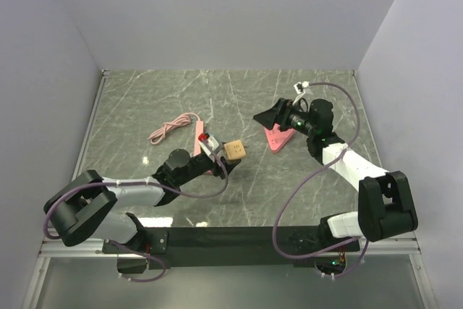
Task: Insert the plug
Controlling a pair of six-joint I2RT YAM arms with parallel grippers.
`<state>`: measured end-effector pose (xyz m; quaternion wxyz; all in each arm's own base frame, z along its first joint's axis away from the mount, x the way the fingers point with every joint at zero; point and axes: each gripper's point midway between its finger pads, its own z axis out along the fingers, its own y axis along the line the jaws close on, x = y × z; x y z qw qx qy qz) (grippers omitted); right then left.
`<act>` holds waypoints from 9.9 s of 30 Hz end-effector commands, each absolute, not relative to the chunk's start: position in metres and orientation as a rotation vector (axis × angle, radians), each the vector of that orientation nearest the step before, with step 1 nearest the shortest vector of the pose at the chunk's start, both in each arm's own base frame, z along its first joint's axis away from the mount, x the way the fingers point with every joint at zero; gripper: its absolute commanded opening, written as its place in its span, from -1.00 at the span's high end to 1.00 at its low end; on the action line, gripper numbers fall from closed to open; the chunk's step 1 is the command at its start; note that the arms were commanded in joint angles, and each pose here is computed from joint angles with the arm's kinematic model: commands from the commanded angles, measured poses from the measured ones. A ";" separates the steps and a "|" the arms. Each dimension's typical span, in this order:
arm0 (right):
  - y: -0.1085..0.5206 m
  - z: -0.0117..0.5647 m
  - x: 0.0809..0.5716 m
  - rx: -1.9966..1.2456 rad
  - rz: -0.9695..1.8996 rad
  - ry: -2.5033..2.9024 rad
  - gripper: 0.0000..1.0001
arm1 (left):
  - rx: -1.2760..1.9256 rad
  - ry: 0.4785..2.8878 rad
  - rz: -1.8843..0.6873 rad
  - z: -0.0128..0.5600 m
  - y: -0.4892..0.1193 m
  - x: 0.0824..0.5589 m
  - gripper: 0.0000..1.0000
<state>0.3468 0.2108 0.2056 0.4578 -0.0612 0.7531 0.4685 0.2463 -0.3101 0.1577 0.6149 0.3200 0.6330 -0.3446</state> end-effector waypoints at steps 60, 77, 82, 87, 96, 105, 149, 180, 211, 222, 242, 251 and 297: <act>0.098 0.055 0.430 0.611 0.826 2.124 -0.59 | 0.954 1.397 -0.980 0.206 -0.296 0.251 0.99; 0.126 0.066 0.402 0.459 0.984 2.063 0.95 | 0.899 1.419 -0.965 0.195 -0.297 0.262 0.99; 0.138 0.078 0.385 0.442 1.029 2.016 1.00 | 0.792 1.464 -0.875 0.177 -0.296 0.283 0.99; 0.148 0.089 0.372 0.421 1.077 1.980 1.00 | 0.816 1.476 -0.862 0.168 -0.310 0.288 0.99; 0.148 0.096 0.363 0.382 0.973 1.991 1.00 | 0.962 1.634 -0.758 0.139 -0.337 0.298 0.99; 0.155 0.093 0.355 0.353 1.033 1.989 1.00 | 1.021 1.734 -0.590 0.114 -0.346 0.308 0.99; 0.164 0.086 0.352 0.320 1.091 2.005 1.00 | 1.172 1.771 -0.598 0.101 -0.365 0.279 0.99; 0.171 0.090 0.349 0.289 1.100 2.008 1.00 | 1.165 1.771 -0.539 0.101 -0.361 0.287 0.99; 0.177 0.091 0.347 0.260 1.086 2.018 1.00 | 1.277 1.834 -0.632 0.091 -0.368 0.284 0.99; 0.178 0.091 0.345 0.259 1.085 2.017 1.00 | 1.185 1.796 -0.603 0.091 -0.367 0.275 0.99; 0.191 0.083 0.336 0.202 1.146 2.025 1.00 | 1.166 1.826 -0.561 0.073 -0.383 0.294 0.99; 0.190 0.089 0.332 0.176 1.151 1.991 1.00 | 1.116 1.816 -0.553 0.069 -0.385 0.300 0.99; 0.206 0.024 0.291 0.241 1.243 2.194 1.00 | 1.132 1.927 -0.618 0.045 -0.403 0.341 0.99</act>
